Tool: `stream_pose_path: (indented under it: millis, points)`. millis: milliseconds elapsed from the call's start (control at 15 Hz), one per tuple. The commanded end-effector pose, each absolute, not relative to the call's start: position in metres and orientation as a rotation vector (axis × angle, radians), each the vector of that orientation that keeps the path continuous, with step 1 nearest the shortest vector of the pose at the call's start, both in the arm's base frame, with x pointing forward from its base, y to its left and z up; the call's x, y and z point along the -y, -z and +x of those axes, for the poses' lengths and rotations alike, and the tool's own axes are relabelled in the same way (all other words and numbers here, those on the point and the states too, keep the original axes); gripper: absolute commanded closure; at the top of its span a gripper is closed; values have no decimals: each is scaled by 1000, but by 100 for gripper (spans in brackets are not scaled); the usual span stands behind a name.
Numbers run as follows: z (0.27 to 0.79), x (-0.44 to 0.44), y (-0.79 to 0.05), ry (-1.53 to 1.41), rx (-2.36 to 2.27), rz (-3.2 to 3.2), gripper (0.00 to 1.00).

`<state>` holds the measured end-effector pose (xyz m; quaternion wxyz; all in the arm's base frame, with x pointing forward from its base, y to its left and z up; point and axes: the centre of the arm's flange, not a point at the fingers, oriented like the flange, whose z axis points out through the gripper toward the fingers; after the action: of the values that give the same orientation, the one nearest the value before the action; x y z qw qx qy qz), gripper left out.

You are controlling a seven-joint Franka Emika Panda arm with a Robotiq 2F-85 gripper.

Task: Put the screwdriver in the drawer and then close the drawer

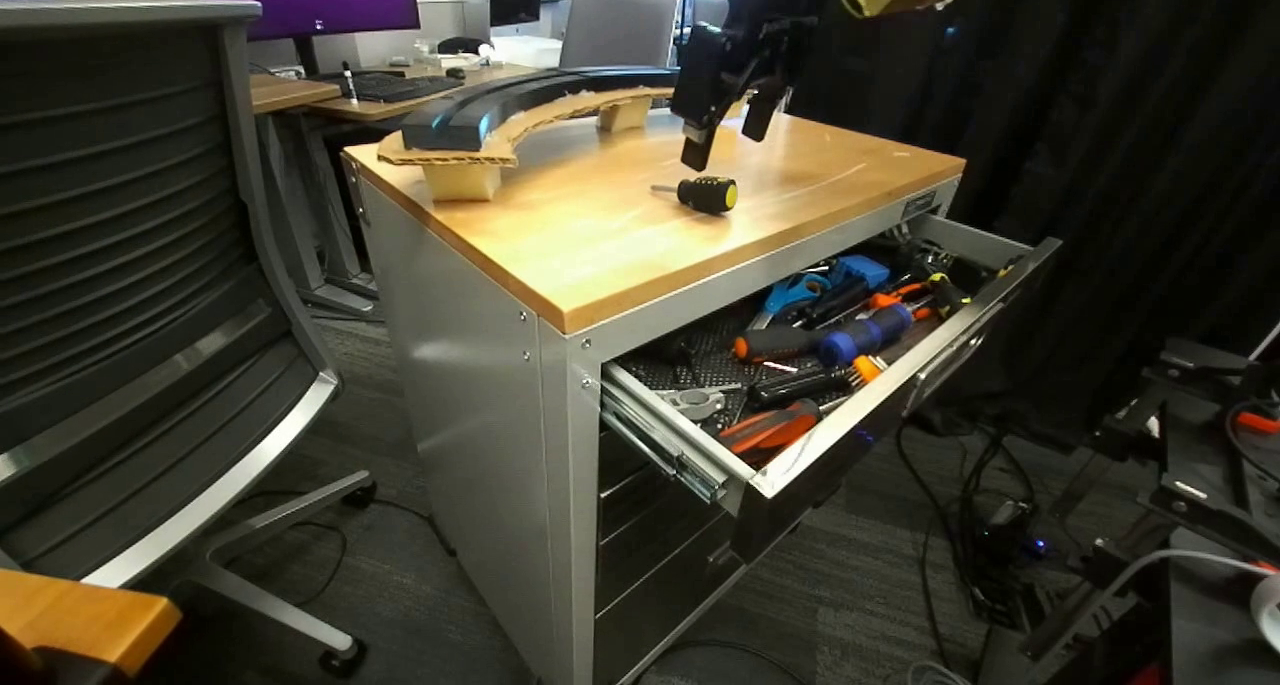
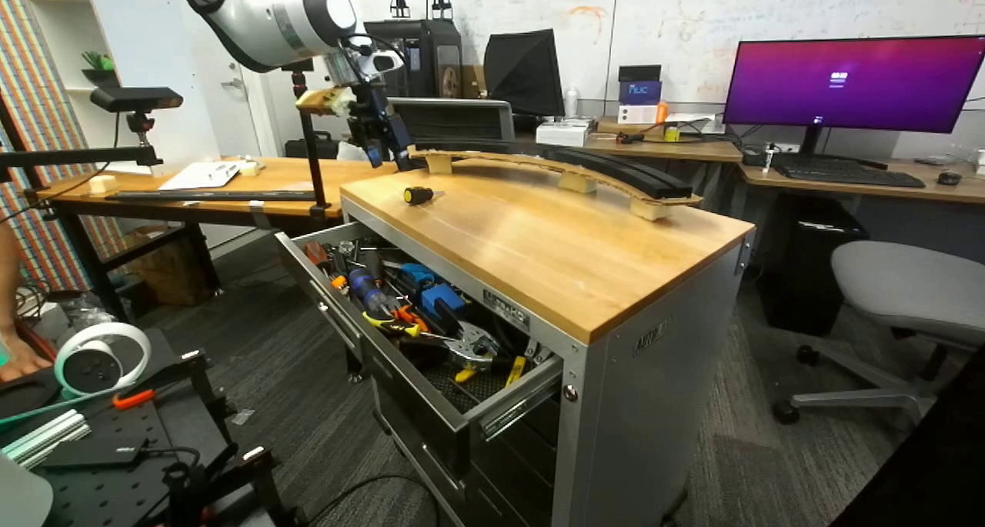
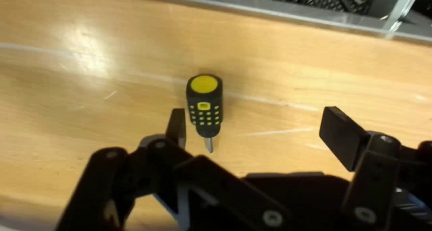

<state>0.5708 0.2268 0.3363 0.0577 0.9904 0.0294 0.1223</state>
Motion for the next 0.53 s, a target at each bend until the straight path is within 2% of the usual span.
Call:
stream_pose_path:
  millis: [0, 200, 267, 333, 467]
  points:
    - [615, -230, -320, -455, 8, 2936, 0]
    - [627, -224, -302, -431, 61, 2921, 0]
    - [629, -224, -299, -427, 69, 2923, 25]
    - [631, -225, -296, -430, 81, 2925, 27]
    - [633, -226, -296, -433, 101, 2929, 44]
